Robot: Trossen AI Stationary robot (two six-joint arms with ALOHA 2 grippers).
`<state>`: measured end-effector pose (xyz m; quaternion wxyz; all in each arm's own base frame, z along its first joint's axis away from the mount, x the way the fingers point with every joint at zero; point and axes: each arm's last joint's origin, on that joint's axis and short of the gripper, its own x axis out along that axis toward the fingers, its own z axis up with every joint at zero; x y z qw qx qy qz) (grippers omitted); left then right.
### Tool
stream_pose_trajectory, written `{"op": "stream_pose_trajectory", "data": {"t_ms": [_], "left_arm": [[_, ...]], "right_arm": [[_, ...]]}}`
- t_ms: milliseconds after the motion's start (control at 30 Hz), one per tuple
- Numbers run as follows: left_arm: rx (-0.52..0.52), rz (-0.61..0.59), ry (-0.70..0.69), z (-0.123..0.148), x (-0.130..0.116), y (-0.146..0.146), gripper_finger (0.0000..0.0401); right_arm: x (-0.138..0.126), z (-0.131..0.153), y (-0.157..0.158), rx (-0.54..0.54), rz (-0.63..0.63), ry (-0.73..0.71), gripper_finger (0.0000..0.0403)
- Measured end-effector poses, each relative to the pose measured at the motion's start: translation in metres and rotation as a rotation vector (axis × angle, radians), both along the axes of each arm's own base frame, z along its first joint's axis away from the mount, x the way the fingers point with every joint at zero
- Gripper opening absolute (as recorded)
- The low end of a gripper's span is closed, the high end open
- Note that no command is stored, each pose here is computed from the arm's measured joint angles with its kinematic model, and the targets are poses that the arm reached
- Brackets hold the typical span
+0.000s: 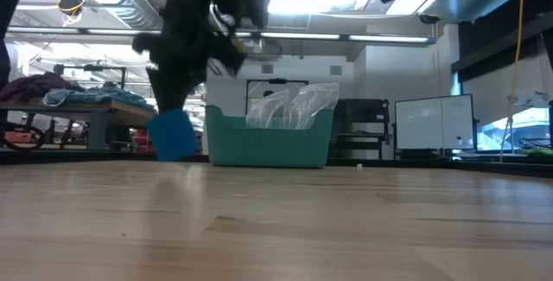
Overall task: Roll bandage
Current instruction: Roll the blue bandage
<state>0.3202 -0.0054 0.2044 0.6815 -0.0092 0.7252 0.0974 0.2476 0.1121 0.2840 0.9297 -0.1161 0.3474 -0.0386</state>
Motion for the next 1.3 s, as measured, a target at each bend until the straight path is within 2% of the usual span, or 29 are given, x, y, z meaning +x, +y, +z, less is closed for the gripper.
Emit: {"op": "stream_pose_trajectory", "data": {"t_ms": [133,267,467,600,700,833,1033,1167,1300], "left_arm": [[-0.004,0.022,0.020,-0.016,0.008,0.009,0.0018],[-0.033,0.059,-0.028,-0.016,0.012,0.017,0.0047],[-0.070,0.144,-0.090,-0.006,0.018,0.021,0.0122],[-0.045,0.185,-0.189,0.011,0.023,0.015,0.0148],[-0.020,0.203,-0.234,0.021,0.020,0.008,0.0152],[-0.024,0.258,-0.236,0.021,0.020,0.007,0.0152],[-0.081,0.292,-0.237,0.004,0.031,0.010,0.0152],[-0.081,0.286,-0.255,0.003,0.034,0.010,0.0133],[-0.105,0.285,-0.294,0.002,0.039,0.008,0.0111]], "right_arm": [[0.003,-0.005,0.002,-0.014,0.006,0.018,0.0154],[0.005,-0.010,0.003,-0.038,0.032,0.051,0.0154],[0.003,-0.012,0.002,-0.058,0.054,0.082,0.0154],[-0.001,-0.015,0.001,-0.085,0.058,0.137,0.0154],[-0.004,-0.018,0.000,-0.083,0.074,0.183,0.0154],[-0.005,-0.019,0.001,-0.054,0.102,0.206,0.0154],[-0.004,-0.022,0.002,-0.035,0.156,0.211,0.0154],[-0.005,-0.042,0.002,-0.065,0.190,0.201,0.0154],[-0.004,-0.065,-0.001,-0.084,0.183,0.110,0.0154]]}}
